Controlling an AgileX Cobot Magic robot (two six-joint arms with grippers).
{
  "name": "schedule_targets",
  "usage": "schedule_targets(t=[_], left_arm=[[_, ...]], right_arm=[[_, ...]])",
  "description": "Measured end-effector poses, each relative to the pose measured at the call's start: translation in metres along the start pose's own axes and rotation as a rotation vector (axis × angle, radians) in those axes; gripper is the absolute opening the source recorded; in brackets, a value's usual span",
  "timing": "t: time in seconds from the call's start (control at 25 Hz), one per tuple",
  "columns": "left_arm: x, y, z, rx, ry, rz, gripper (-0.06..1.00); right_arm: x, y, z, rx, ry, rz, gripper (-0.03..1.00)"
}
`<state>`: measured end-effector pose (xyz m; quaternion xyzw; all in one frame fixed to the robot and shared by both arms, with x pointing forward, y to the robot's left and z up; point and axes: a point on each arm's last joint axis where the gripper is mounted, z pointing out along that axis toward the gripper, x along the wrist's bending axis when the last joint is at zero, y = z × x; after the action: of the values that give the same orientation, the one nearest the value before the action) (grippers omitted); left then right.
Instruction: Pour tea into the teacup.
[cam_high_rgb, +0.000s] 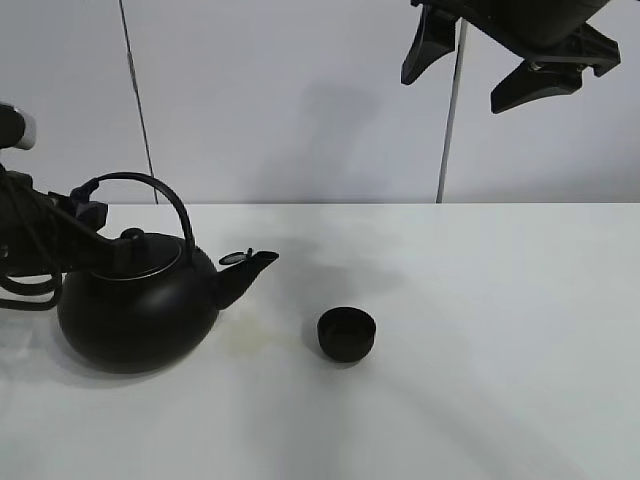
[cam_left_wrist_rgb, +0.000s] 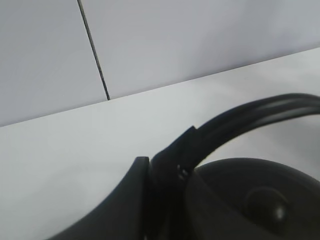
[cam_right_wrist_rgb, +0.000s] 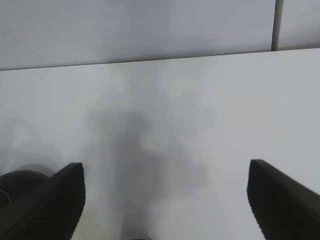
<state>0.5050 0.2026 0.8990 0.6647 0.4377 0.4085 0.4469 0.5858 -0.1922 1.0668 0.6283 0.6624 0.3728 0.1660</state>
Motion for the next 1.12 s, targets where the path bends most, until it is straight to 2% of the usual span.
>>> schedule_targets(t=[0.44, 0.64, 1.12], left_arm=[[-0.002, -0.001, 0.000, -0.002, -0.018, 0.001, 0.12], [-0.001, 0.002, -0.005, -0.049, -0.017, -0.038, 0.24], [-0.002, 0.003, -0.035, -0.071, -0.073, -0.015, 0.49]], right_arm=[[0.000, 0.000, 0.000, 0.000, 0.000, 0.000, 0.61], [0.000, 0.000, 0.000, 0.000, 0.000, 0.000, 0.61], [0.000, 0.000, 0.000, -0.002, 0.000, 0.000, 0.61]])
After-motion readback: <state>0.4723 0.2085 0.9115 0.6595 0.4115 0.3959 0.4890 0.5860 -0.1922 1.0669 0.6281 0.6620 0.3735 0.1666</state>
